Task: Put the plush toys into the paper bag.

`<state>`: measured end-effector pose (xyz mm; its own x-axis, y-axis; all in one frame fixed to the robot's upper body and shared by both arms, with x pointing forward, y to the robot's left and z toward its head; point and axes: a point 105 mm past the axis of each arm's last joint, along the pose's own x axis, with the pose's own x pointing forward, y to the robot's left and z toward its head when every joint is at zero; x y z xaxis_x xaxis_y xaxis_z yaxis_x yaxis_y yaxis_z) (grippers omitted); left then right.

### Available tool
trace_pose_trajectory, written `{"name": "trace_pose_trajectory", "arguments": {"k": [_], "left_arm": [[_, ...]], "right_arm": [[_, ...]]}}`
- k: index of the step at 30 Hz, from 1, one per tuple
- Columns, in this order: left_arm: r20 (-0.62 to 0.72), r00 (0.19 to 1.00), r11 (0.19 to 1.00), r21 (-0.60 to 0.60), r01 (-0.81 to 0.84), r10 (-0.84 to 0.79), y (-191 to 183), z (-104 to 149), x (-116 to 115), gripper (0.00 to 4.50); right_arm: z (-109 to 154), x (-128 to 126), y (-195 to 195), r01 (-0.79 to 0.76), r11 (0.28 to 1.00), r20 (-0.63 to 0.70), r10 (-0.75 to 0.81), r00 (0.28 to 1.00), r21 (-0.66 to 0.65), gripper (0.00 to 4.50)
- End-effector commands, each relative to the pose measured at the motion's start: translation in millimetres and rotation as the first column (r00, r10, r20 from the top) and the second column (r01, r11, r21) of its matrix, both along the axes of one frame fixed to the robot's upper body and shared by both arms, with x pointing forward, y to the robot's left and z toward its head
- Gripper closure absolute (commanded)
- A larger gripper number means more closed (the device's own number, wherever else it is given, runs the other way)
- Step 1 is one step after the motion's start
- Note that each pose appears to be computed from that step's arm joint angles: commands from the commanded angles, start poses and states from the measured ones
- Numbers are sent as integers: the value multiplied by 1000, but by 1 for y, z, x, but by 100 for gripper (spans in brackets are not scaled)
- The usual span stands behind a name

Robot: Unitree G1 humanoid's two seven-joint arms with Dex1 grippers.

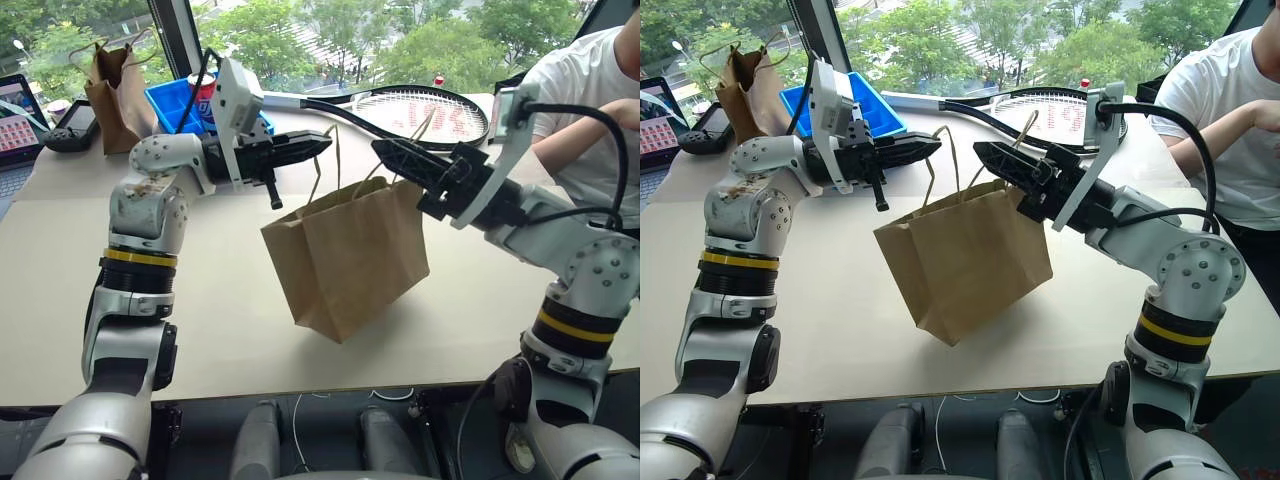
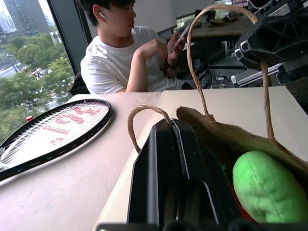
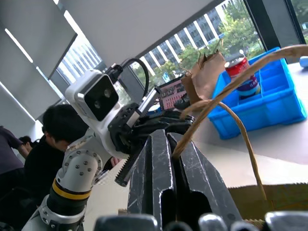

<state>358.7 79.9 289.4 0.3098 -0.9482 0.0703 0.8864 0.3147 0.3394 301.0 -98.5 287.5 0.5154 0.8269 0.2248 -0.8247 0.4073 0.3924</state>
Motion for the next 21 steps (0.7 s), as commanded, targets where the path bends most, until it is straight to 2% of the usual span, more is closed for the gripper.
{"name": "trace_pose_trajectory", "arguments": {"k": [1,5,14,17,21], "left_arm": [[73,997,999,-37,25,-23,-4,24,-8,450],[120,993,996,-78,32,-23,-4,48,-6,450],[159,987,994,-103,31,-14,-6,62,-1,450],[155,988,995,-91,38,-23,-7,59,0,450],[108,992,998,-25,61,-58,-7,36,-3,450]], "right_arm": [[22,-15,-4,-6,999,93,3,996,32,443],[35,-16,-6,4,999,135,-9,991,37,443],[44,-21,6,-20,999,184,13,983,35,443],[39,-19,8,-19,1000,174,14,985,24,443],[9,-20,13,-42,998,103,47,994,-54,443]]}}
